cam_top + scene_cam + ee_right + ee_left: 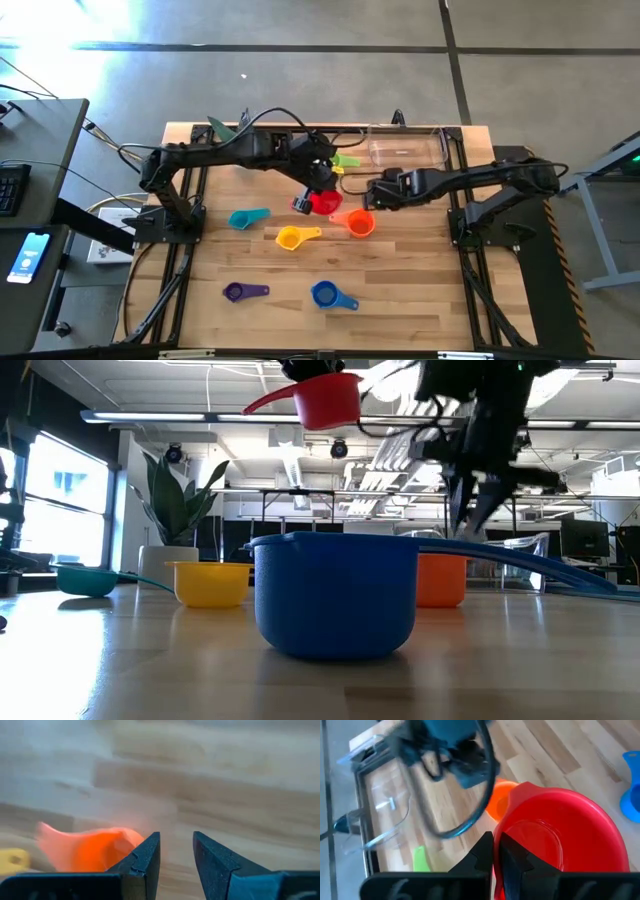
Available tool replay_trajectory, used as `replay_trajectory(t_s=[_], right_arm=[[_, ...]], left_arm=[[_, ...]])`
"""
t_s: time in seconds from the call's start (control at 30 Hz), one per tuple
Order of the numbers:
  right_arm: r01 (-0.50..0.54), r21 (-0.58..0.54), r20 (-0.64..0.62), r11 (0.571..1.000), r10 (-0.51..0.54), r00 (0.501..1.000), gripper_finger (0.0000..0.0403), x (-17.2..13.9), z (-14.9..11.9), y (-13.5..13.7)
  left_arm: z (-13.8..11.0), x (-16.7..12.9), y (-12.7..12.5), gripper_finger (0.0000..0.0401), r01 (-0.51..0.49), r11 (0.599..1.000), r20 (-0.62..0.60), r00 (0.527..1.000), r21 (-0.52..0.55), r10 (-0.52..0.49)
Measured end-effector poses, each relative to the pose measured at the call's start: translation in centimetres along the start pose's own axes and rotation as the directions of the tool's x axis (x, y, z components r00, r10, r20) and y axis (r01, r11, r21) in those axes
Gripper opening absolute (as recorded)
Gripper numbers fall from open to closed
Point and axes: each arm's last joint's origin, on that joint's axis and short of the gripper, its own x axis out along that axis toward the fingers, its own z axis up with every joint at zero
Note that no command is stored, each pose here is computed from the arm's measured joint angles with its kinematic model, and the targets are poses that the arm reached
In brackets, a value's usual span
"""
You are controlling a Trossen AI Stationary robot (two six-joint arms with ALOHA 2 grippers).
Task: Nest measuring cups in basket
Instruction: Stack the red measuring cup on top of the orange measuring cup
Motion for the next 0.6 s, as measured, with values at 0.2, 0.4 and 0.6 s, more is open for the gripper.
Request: replay_trajectory(t_s=[0.2,0.4,0.6], right_arm=[[0.053,-0.019,0.151,0.998,-0.049,0.987,0.0108,-4.4,2.1,1.1],[0.150,0.001,0.259,0.989,-0.145,0.955,0.0108,-8.5,4.9,0.6],[0.106,-0.016,0.337,0.994,-0.094,0.937,0.0108,-11.9,6.8,1.1]], left_arm=[[-0.3,2.2,0.0,0.0008,0.025,0.999,-0.031,0.999,0.042,-0.024],[-0.2,4.6,0.2,0.0008,0.025,0.997,-0.026,0.999,0.077,-0.023],[0.1,6.7,0.2,0.0008,0.018,0.992,0.008,1.000,0.122,-0.019]])
